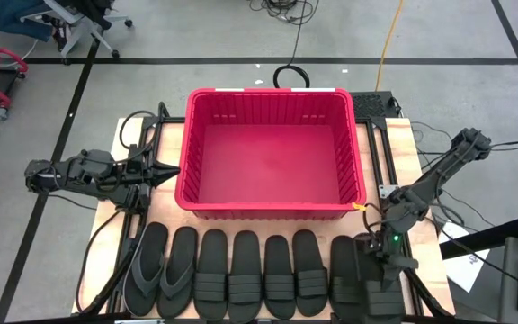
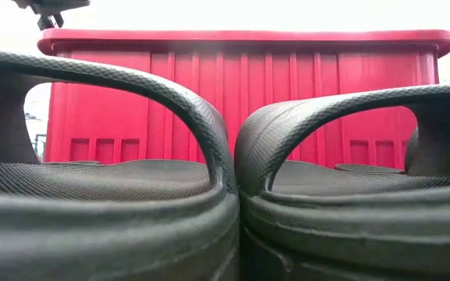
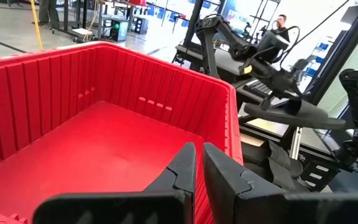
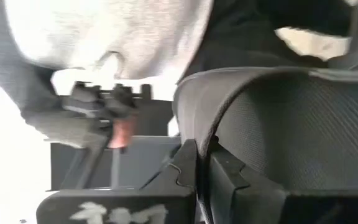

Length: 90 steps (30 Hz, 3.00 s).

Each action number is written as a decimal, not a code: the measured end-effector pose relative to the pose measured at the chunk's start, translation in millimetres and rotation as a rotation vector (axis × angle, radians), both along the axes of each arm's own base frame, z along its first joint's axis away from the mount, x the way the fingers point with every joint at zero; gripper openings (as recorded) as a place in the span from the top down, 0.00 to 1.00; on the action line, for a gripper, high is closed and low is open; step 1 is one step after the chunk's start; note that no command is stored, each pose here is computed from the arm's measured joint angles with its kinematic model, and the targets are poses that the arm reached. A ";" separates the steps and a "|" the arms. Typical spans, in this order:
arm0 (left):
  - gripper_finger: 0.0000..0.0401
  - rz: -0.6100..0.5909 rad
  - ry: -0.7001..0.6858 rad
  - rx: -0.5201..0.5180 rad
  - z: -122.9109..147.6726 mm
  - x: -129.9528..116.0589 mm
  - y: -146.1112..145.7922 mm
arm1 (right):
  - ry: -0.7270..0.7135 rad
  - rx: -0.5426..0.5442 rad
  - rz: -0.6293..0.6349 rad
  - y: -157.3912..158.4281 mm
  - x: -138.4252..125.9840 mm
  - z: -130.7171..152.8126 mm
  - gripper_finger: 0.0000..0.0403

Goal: Pick and place slides into bin
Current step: Put the black slipper into the red bin

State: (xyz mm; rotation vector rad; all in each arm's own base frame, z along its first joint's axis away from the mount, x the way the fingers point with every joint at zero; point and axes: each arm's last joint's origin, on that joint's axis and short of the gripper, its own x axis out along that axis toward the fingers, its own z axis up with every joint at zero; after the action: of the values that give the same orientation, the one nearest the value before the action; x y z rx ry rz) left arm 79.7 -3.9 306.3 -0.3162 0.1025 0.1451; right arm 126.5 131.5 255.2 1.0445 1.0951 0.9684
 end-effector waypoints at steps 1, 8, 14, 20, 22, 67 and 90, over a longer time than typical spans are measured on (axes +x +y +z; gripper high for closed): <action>0.94 0.000 0.000 0.000 0.0 0.0 0.0 | -0.001 -0.025 -0.010 1.3 2.0 3.8 0.99; 0.94 0.001 0.000 -0.002 0.0 -0.1 0.0 | -0.013 -0.126 0.075 13.6 14.6 43.3 0.99; 0.94 0.000 0.004 0.001 -0.4 -0.1 0.0 | -0.011 -0.271 0.119 5.3 19.6 77.2 0.99; 0.94 -0.003 0.015 0.033 -1.0 -0.2 0.1 | -0.183 -0.534 -0.061 -31.3 24.0 121.9 0.99; 0.94 -0.003 0.015 0.033 -1.1 -0.1 0.0 | -0.274 -0.692 -0.164 -45.7 25.2 138.0 0.99; 0.94 0.045 0.088 0.018 -7.7 2.4 0.9 | -0.057 -0.985 0.064 -294.5 118.8 54.9 0.99; 0.94 0.078 0.059 -0.022 -5.6 2.7 1.6 | 0.055 -1.094 0.011 -317.6 128.4 -26.8 0.99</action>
State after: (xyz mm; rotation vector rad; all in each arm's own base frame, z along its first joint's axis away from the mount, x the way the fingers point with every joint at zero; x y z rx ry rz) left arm 82.5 -2.3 300.7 -0.3381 0.1501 0.2304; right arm 254.9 -186.0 228.4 0.1589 1.4073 0.2256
